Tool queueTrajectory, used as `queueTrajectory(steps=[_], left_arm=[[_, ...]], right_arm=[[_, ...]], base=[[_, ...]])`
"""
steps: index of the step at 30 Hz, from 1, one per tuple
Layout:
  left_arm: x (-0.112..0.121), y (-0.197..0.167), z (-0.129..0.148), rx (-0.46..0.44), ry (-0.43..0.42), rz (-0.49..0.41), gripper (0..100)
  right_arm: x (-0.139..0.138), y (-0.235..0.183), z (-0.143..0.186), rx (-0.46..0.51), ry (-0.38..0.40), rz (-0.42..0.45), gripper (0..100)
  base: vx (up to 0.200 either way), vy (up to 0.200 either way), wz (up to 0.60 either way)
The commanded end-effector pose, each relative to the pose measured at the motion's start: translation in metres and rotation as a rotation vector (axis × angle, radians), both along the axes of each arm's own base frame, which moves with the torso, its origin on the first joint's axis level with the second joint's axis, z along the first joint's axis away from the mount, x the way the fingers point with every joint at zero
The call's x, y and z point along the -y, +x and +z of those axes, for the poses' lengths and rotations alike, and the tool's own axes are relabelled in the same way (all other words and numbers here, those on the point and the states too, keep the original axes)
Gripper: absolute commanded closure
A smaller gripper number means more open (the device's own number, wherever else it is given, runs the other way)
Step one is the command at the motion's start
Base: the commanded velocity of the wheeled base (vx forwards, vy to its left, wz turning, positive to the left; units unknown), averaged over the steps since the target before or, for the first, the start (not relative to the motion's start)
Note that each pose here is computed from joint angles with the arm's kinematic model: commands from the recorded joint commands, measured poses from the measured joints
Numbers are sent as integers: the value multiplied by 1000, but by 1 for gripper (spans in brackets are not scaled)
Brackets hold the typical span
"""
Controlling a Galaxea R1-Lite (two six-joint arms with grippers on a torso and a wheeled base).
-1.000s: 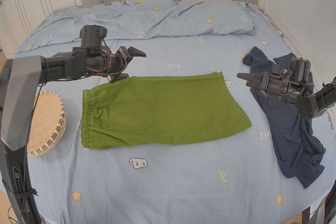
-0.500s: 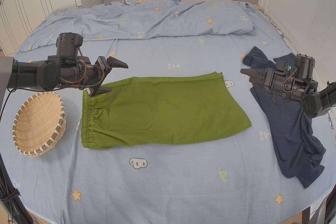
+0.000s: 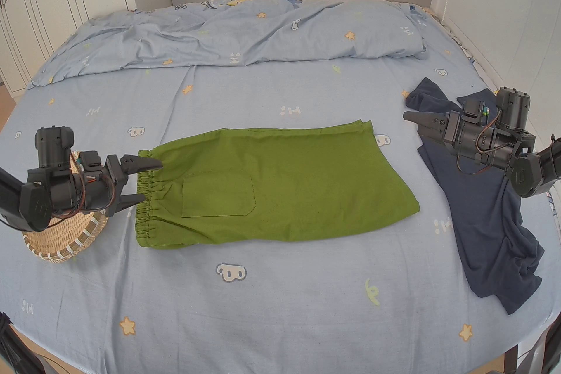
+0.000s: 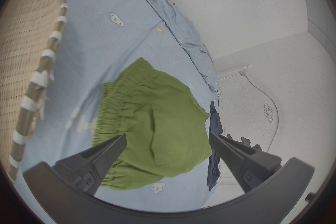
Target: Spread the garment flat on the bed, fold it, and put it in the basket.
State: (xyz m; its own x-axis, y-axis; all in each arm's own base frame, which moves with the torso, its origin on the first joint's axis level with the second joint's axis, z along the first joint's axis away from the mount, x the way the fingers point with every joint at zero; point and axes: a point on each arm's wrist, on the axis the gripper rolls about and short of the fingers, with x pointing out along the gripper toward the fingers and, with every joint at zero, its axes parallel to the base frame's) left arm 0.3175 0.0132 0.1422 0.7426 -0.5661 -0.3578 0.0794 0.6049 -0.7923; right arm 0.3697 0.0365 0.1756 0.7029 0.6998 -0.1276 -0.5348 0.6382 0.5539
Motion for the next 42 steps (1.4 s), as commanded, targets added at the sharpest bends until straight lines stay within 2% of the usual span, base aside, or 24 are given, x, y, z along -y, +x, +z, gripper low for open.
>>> queueTrajectory(steps=[1, 12, 25, 33, 42], left_arm=[[-18, -18, -19, -36, -7, 10, 0], [-19, -7, -55, -93, 53, -28, 0], [-25, -2, -59, -86, 68, -16, 0], [-24, 14, -74, -86, 70, -27, 0], [-5, 29, -73, -59, 69, -84, 0]], right_arm=[[-2, -3, 2, 3, 1, 8, 0], [-3, -3, 0, -5, 0, 11, 0], [-9, -4, -4, -14, -2, 26, 0], [-9, -4, -4, -10, -2, 26, 0], [-10, -3, -4, -11, -2, 28, 0]], base=[[0, 0, 0], [0, 0, 0], [0, 0, 0], [0, 0, 0], [0, 0, 0]])
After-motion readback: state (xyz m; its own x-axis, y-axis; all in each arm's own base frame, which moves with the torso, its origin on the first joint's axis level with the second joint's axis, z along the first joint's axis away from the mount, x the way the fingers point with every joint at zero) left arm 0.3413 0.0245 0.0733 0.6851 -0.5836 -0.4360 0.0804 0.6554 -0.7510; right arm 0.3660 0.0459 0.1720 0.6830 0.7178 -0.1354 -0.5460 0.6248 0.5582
